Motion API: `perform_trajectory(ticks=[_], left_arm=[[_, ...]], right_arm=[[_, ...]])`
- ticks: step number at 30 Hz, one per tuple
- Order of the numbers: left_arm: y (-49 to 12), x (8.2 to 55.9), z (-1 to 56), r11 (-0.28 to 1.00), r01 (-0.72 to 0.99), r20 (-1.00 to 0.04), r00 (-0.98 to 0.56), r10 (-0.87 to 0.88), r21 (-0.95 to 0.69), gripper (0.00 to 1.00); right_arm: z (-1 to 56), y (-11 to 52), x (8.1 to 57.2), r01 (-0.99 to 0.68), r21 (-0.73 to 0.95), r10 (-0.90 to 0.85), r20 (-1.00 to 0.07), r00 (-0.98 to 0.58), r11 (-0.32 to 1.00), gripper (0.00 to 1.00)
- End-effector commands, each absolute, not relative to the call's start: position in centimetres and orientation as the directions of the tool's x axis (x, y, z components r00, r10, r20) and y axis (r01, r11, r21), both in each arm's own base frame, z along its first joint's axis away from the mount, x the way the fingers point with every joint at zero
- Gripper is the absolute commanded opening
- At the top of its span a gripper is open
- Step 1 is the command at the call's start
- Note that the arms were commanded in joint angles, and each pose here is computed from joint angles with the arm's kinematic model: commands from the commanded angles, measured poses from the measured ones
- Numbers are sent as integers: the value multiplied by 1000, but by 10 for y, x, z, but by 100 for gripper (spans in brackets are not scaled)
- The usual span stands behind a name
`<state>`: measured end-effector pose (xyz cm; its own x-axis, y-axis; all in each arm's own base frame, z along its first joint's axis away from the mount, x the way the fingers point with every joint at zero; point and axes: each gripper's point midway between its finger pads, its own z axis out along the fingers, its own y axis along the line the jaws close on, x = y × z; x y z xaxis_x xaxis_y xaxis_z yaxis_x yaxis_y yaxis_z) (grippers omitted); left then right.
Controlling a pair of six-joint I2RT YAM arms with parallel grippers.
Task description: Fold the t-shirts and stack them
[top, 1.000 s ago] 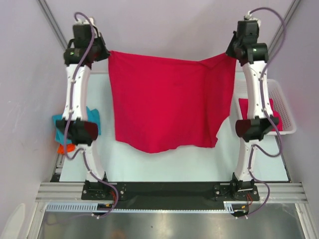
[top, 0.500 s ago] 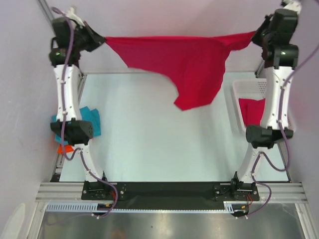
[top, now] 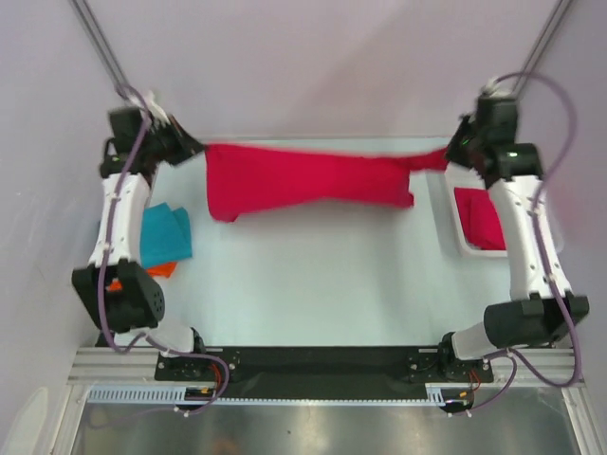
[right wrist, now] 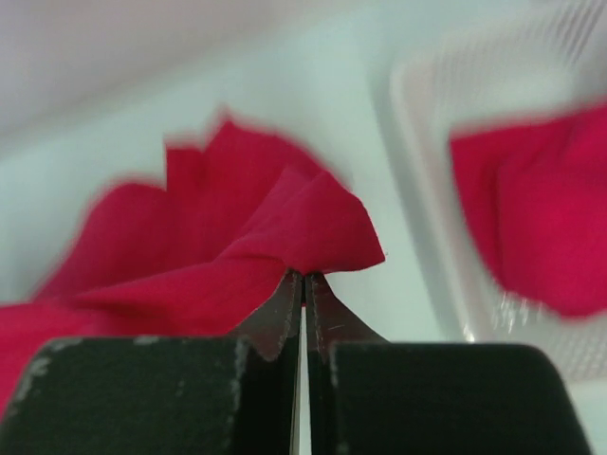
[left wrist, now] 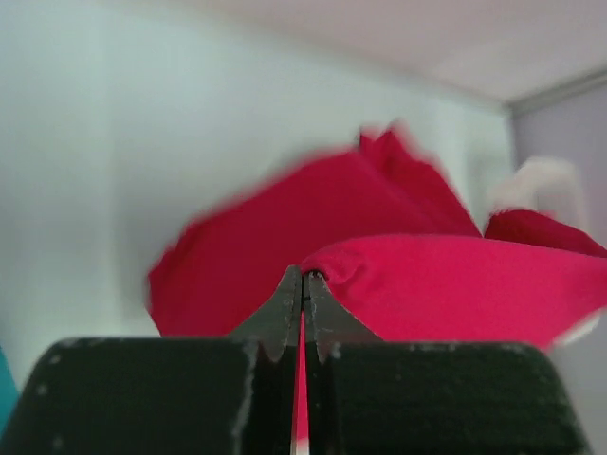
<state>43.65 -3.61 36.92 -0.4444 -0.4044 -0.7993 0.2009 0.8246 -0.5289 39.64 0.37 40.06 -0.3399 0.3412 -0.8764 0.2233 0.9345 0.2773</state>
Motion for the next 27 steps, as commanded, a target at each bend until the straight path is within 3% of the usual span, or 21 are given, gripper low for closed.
perform_trajectory(ticks=[1,17,27], left_arm=[[-36,420,268,819,113,-687,-616,-387,-562,0],[-47,385,275,811,160,-691,-630,-355,-562,0],[-69,320,277,757,180,-665,-630,-402,-628,0]], right_arm=[[309,44,366,210,217,299,-768,-566,953,0],[306,74,335,183,199,270,-734,-622,963,0],[289,86,253,198,291,346,-656,-671,936,0]])
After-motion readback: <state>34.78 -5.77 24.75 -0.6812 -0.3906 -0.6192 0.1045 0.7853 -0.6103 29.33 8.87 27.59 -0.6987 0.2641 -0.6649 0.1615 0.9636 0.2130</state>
